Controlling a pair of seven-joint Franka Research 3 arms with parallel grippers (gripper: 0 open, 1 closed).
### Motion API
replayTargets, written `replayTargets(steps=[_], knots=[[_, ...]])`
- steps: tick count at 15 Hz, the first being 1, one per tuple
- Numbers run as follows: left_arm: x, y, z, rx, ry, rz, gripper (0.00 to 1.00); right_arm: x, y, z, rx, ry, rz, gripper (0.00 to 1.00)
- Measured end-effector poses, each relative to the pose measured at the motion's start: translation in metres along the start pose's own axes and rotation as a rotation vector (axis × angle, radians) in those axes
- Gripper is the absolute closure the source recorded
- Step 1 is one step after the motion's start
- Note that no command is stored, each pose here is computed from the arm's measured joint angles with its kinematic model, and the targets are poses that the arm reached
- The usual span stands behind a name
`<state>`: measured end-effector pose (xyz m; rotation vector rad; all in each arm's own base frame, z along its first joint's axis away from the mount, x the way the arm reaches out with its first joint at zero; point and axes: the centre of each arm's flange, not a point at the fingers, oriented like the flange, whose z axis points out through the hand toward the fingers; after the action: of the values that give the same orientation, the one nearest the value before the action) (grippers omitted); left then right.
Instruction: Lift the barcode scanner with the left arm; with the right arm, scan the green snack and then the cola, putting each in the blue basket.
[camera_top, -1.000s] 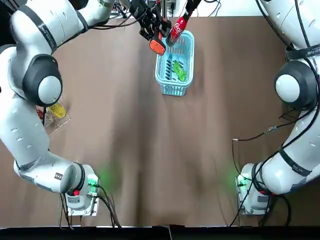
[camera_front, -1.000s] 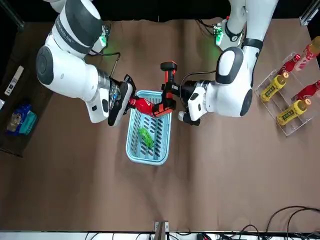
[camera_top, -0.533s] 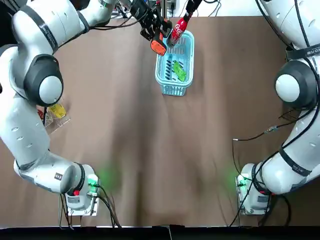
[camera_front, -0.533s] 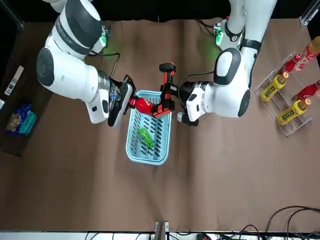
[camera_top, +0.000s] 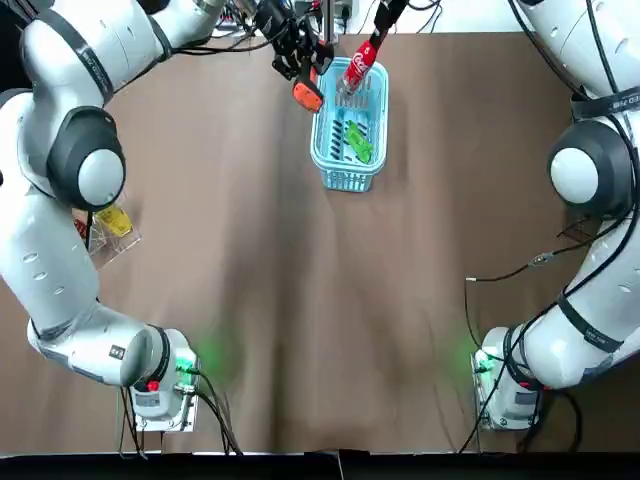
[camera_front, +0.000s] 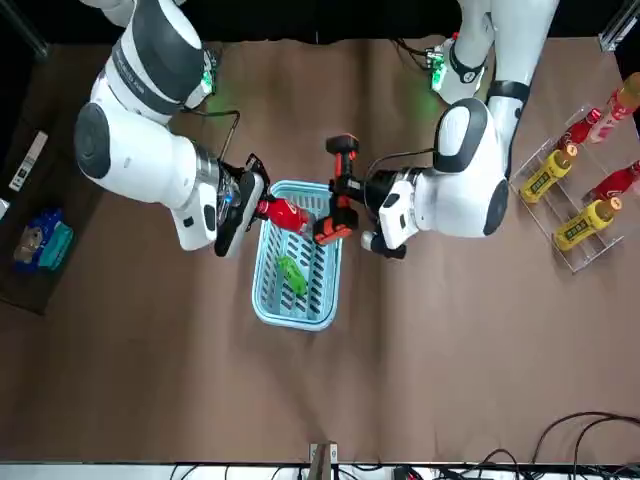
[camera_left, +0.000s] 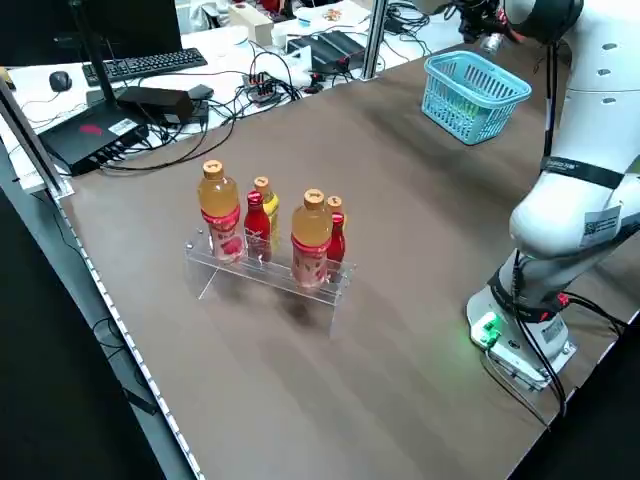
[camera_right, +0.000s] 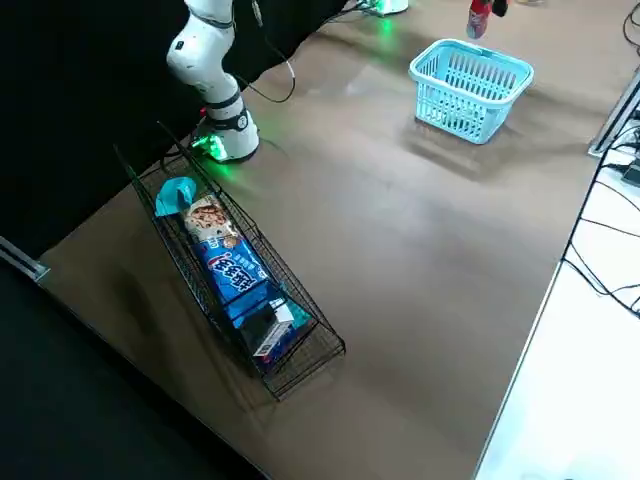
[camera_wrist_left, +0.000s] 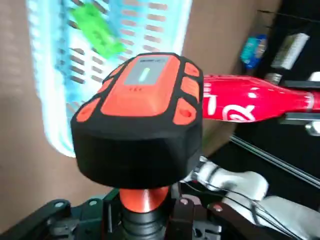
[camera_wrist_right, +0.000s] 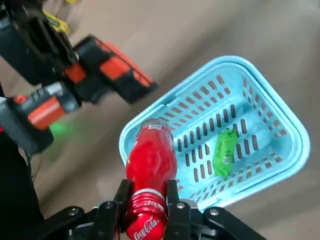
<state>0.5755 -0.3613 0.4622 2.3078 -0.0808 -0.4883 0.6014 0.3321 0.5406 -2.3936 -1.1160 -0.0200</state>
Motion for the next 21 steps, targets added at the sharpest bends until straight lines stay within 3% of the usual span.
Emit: replayTargets(steps=[5, 9, 11, 17, 19, 21], knots=[[0.016, -0.043, -0.043, 0.154, 0.088, -0.066, 0.65, 0.002, -0.002, 0.065, -0.125, -0.149, 0.09, 0.67], [0.026, -0.098, -0.086, 0.303, 0.128, -0.125, 0.65, 0.017, -0.03, 0.13, -0.26, -0.217, 0.193, 0.67], [0.028, -0.122, -0.094, 0.393, 0.137, -0.143, 0.65, 0.02, -0.044, 0.151, -0.289, -0.238, 0.224, 0.67], [0.049, -0.198, -0.069, 0.734, 0.083, -0.148, 0.65, 0.024, -0.057, 0.2, -0.392, -0.267, 0.28, 0.67], [0.067, -0.24, -0.048, 0.864, 0.041, -0.139, 0.65, 0.028, -0.051, 0.226, -0.409, -0.246, 0.288, 0.67], [0.079, -0.263, -0.034, 0.907, 0.029, -0.131, 0.65, 0.028, -0.048, 0.239, -0.419, -0.25, 0.297, 0.67]])
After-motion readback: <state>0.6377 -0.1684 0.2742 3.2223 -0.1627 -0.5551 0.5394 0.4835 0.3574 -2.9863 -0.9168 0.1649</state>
